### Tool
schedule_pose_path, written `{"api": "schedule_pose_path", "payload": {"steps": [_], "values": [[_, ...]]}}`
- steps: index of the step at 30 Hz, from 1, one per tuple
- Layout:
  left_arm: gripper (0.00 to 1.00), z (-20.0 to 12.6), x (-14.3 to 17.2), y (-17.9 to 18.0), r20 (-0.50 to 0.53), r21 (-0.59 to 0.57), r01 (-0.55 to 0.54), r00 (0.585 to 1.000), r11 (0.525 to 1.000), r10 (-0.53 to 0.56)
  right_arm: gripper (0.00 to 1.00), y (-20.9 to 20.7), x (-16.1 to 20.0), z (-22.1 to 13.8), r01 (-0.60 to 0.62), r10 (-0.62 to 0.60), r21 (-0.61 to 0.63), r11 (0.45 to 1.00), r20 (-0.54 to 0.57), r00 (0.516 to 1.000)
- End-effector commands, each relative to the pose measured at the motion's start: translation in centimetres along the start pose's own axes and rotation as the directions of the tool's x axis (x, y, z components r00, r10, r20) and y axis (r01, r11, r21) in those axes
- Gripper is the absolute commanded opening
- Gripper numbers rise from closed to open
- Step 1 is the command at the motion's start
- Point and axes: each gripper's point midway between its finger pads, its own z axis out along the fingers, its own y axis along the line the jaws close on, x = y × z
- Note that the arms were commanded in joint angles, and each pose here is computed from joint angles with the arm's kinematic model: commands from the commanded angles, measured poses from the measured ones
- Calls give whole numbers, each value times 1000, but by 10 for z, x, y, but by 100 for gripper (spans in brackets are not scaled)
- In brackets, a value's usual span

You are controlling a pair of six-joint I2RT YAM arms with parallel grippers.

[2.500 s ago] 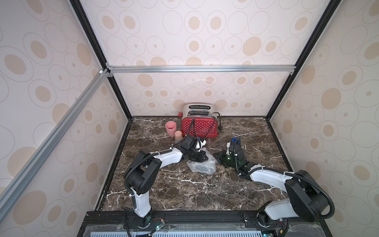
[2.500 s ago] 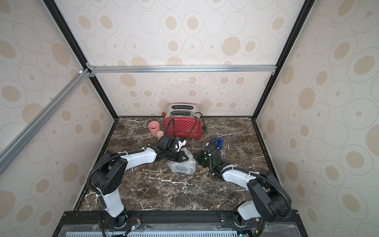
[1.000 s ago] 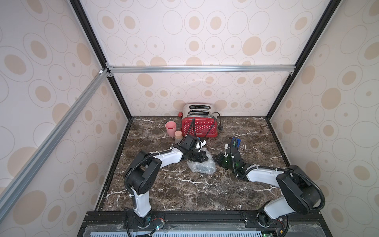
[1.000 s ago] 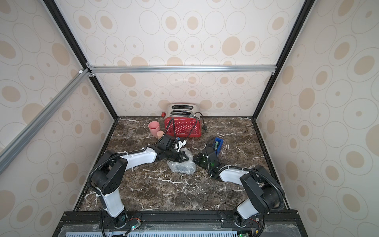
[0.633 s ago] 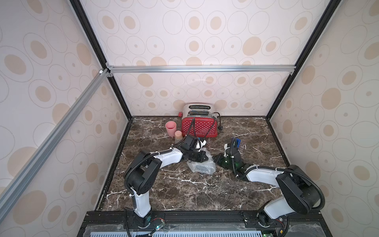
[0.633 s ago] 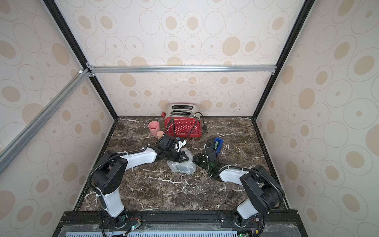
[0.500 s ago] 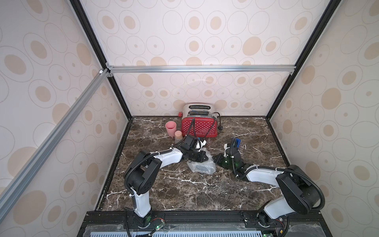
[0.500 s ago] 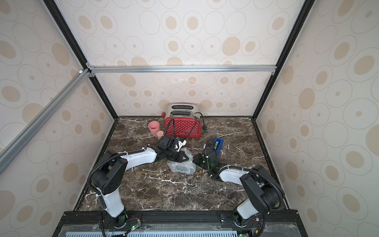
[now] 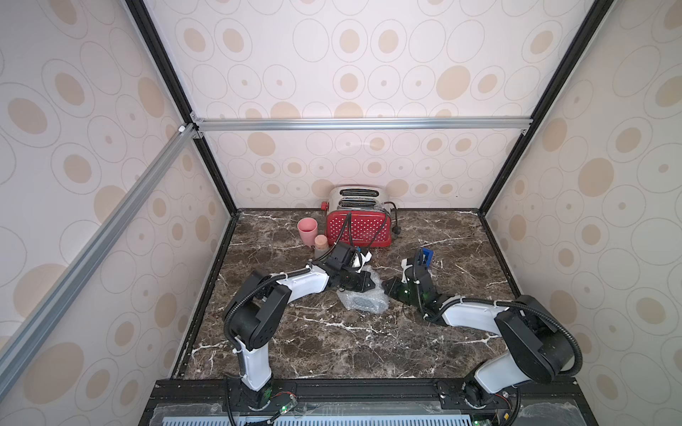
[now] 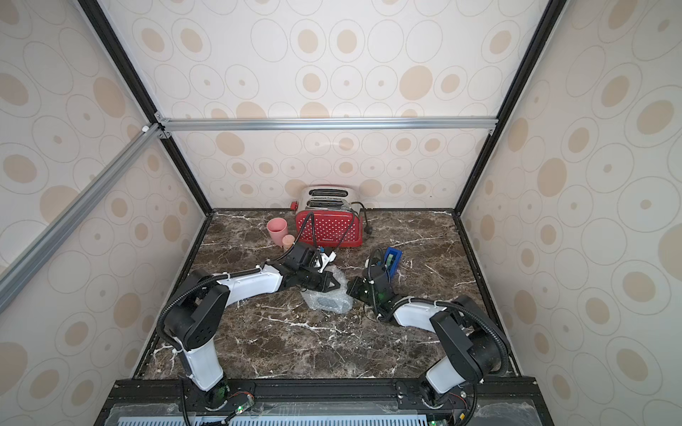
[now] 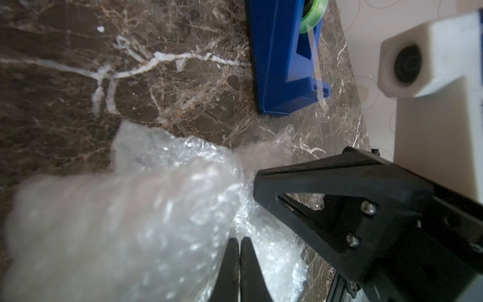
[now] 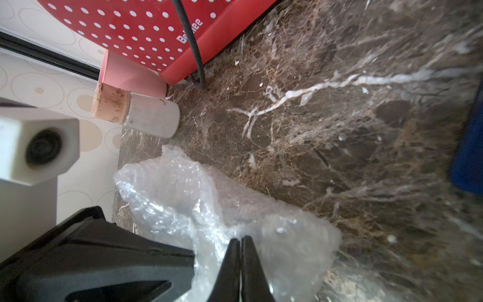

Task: Wrap bowls in bubble wrap
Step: Stick the tape on the bubble wrap.

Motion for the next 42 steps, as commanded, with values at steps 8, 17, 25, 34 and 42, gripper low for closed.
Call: {"api": "schedule_pose_path", "payload": {"steps": [8, 17, 25, 34, 42], "values": [[6, 3, -3, -6, -15, 5, -30, 999, 1000, 30, 27, 6, 2, -1, 50, -49, 9, 999, -27, 998], [6, 3, -3, -6, -15, 5, -30, 999, 1000, 30, 32, 6, -2, -8, 75, -74, 28, 997, -10, 997], [6, 3, -3, -7, -16, 6, -31, 999, 1000, 31, 29, 13, -5, -8, 89, -89, 14, 996, -13, 996], [6, 5, -1, -6, -18, 6, -30, 999, 1000, 31, 23, 23, -11, -14, 110, -110, -3, 994, 4, 994], [6, 4, -2, -7, -18, 8, -31, 999, 999, 32, 28, 57, -38, -49, 173, -168, -50, 984, 92, 982]]}}
